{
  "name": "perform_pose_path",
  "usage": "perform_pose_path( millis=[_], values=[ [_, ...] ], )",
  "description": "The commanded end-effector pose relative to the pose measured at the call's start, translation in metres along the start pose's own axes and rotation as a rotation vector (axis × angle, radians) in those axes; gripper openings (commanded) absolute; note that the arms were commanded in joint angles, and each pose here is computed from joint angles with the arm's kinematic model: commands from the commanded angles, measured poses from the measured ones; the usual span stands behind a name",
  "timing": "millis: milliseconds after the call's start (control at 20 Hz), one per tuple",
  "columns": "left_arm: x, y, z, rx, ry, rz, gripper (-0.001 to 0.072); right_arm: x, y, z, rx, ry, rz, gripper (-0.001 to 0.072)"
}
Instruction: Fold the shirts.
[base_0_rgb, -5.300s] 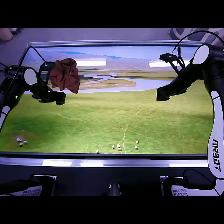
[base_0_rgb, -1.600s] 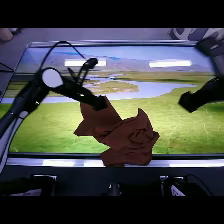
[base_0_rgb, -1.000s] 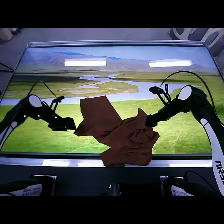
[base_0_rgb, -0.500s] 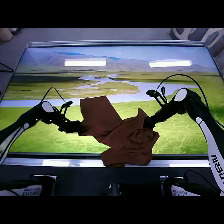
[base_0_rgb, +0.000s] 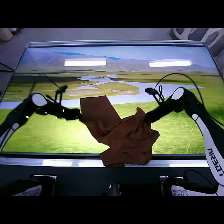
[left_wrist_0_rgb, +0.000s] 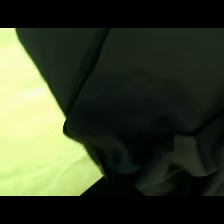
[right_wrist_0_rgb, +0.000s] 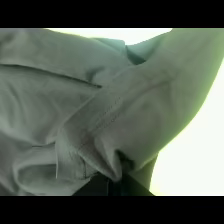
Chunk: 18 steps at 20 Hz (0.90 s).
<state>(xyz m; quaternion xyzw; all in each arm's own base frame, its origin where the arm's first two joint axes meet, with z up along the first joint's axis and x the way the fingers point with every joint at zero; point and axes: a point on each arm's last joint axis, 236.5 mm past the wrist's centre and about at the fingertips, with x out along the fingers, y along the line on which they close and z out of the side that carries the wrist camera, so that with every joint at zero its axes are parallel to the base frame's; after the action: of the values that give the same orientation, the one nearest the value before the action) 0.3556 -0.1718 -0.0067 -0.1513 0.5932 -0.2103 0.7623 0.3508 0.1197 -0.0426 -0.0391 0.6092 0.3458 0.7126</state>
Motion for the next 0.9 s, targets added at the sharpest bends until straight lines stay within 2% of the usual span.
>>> perform_pose_path(
  millis=[0,150,250,350,450,550,700,850],
  values=[
    [-0.125,-0.068,0.094,0.169,-0.454,-0.042,0.0023,-0.098,0.007,0.057,-0.155,-0.212,-0.192,0.0021],
    [-0.352,-0.157,0.137,0.318,-1.051,-0.105,0.0023,-0.295,0.064,0.104,-0.366,-0.611,-0.540,0.0022],
    [-0.490,-0.199,0.105,0.407,-1.394,-0.118,0.0023,-0.434,0.128,0.085,-0.456,-0.932,-0.799,0.0022],
    [-0.567,-0.225,0.057,0.445,-1.578,-0.151,0.0023,-0.517,0.186,0.040,-0.503,-1.171,-0.957,0.0022],
    [-0.595,-0.239,0.021,0.481,-1.643,-0.170,0.0023,-0.553,0.224,0.001,-0.491,-1.324,-0.985,0.0022],
    [-0.605,-0.245,-0.002,0.502,-1.666,-0.176,0.0023,-0.556,0.236,-0.016,-0.477,-1.349,-0.976,0.0022],
    [-0.608,-0.239,-0.004,0.512,-1.677,-0.117,0.0023,-0.541,0.225,-0.016,-0.456,-1.274,-0.964,0.0022],
    [-0.579,-0.218,0.020,0.503,-1.574,0.002,0.0023,-0.522,0.200,-0.007,-0.424,-1.166,-0.966,0.0023]
  ],
)
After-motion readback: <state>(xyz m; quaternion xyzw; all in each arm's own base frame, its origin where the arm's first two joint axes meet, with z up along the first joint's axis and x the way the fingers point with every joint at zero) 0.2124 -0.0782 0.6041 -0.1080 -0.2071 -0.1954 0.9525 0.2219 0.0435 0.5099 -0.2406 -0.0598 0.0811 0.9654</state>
